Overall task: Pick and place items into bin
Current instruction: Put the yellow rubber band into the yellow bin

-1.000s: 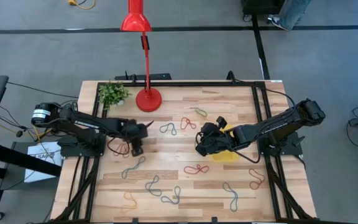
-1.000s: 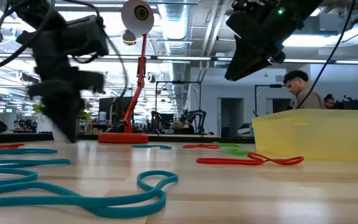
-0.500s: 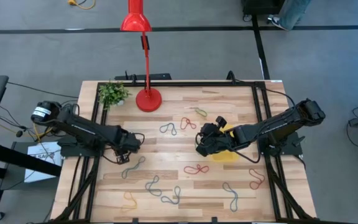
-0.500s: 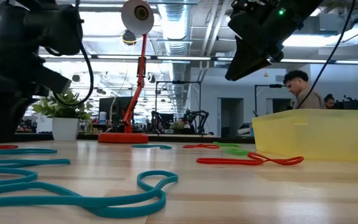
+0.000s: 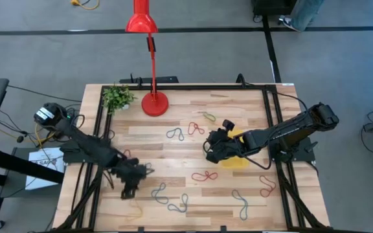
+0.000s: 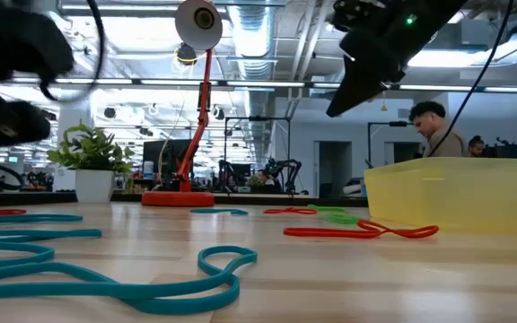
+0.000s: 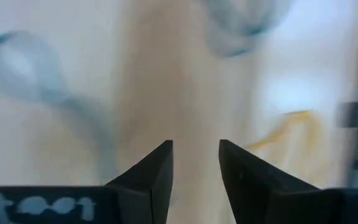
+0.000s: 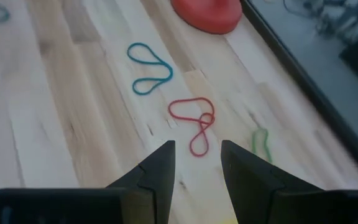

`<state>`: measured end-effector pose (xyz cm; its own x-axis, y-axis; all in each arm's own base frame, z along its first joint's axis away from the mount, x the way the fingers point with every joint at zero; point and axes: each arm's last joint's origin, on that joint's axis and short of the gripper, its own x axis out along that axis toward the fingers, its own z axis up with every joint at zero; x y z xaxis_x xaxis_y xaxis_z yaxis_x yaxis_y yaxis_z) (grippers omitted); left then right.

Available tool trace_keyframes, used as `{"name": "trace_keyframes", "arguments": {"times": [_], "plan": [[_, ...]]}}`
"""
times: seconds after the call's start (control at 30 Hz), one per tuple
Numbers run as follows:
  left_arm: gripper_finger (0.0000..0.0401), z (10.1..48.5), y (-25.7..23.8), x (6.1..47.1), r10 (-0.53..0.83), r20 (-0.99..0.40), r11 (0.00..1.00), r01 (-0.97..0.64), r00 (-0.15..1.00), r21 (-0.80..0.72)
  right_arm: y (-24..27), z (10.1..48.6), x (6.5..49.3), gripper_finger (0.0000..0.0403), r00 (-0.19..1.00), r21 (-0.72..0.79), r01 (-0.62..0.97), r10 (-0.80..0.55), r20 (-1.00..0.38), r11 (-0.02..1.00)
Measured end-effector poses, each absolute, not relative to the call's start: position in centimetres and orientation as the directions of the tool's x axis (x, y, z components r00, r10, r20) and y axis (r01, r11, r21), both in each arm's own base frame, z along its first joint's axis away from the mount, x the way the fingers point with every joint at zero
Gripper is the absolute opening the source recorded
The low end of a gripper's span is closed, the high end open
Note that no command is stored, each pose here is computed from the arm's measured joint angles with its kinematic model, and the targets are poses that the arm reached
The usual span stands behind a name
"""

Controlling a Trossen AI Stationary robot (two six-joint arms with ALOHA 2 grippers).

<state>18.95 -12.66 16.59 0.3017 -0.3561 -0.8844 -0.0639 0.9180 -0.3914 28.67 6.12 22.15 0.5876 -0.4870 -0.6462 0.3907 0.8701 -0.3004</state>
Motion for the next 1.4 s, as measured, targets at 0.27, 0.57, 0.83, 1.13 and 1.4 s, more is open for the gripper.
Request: {"name": "trace_keyframes", "arguments": {"times": [0.27,0.57,0.83,1.13,1.4], "plan": [[0.0119,17.2,-16.7,17.1,-0.417,-0.827,0.906,0.097,0.376,-0.412,6.1,22.2,28.7,0.0123,0.588,-0.444,0.231,-0.488,-0.646,0.866],[0.0119,18.0,-19.3,16.2,-0.402,-0.714,0.916,0.256,0.573,-0.310,6.1,22.2,28.7,0.0123,0.587,-0.496,0.163,-0.488,-0.646,0.853],[0.0119,14.7,-21.5,17.0,-0.452,-0.755,0.877,0.393,0.475,-0.277,6.1,22.2,28.7,0.0123,0.587,-0.496,0.163,-0.488,-0.646,0.853],[0.0119,13.4,-22.7,18.0,-0.344,-0.848,0.893,0.419,0.402,-0.164,6.1,22.2,28.7,0.0123,0.588,-0.495,0.163,-0.487,-0.646,0.853],[0.0116,12.2,-22.7,18.1,-0.293,-0.877,0.910,0.393,0.382,-0.133,6.1,22.2,28.7,0.0123,0.588,-0.495,0.163,-0.487,-0.646,0.853]]}}
